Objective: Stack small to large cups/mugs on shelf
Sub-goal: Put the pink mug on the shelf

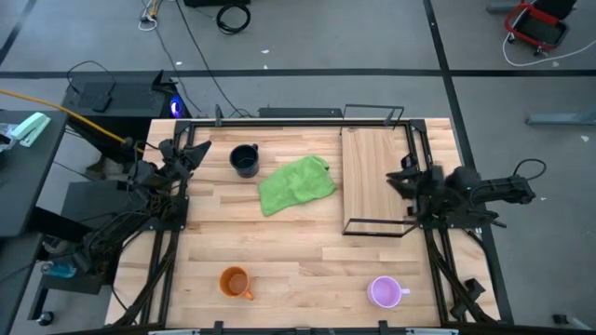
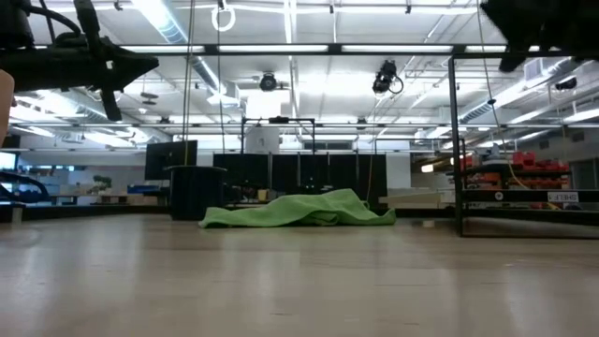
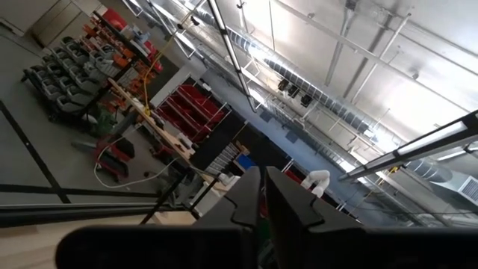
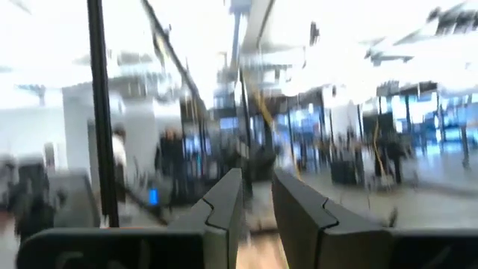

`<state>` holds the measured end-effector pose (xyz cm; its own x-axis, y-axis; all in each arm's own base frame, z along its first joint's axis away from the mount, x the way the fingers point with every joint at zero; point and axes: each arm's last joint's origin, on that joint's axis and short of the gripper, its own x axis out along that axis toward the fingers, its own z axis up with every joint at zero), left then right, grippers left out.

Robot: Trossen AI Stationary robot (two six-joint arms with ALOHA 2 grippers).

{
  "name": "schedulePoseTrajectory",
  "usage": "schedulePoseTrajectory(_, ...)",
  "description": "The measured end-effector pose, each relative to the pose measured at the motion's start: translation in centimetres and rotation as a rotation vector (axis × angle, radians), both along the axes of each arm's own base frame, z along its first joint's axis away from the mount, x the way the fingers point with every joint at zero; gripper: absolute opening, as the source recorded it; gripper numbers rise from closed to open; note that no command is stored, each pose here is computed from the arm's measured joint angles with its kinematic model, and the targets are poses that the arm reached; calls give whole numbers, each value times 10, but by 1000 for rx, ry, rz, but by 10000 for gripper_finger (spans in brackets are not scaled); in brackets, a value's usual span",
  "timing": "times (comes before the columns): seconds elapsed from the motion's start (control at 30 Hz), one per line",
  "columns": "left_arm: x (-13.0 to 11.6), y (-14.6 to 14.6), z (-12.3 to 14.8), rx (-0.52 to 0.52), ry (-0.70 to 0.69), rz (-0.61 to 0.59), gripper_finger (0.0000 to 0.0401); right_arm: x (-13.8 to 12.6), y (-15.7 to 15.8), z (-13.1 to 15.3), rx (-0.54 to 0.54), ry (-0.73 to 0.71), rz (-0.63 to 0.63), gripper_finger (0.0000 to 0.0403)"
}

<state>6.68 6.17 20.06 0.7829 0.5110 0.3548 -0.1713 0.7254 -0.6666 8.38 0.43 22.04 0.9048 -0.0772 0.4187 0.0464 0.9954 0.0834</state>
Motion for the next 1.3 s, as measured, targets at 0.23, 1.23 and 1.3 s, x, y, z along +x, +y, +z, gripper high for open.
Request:
schedulePoseTrajectory(0.23, 0, 0, 0, 0, 0, 0, 22, -31, -4, 62, 45, -272, -28, 84)
schedulePoseTrajectory(1.23, 0, 0, 0, 9, 6, 4, 34, -48, -4, 238, 293, 251, 157, 84)
schedulePoseTrajectory(1.3, 0, 0, 0, 9, 5, 5, 31, -45, -2, 246, 322, 386, 202, 84)
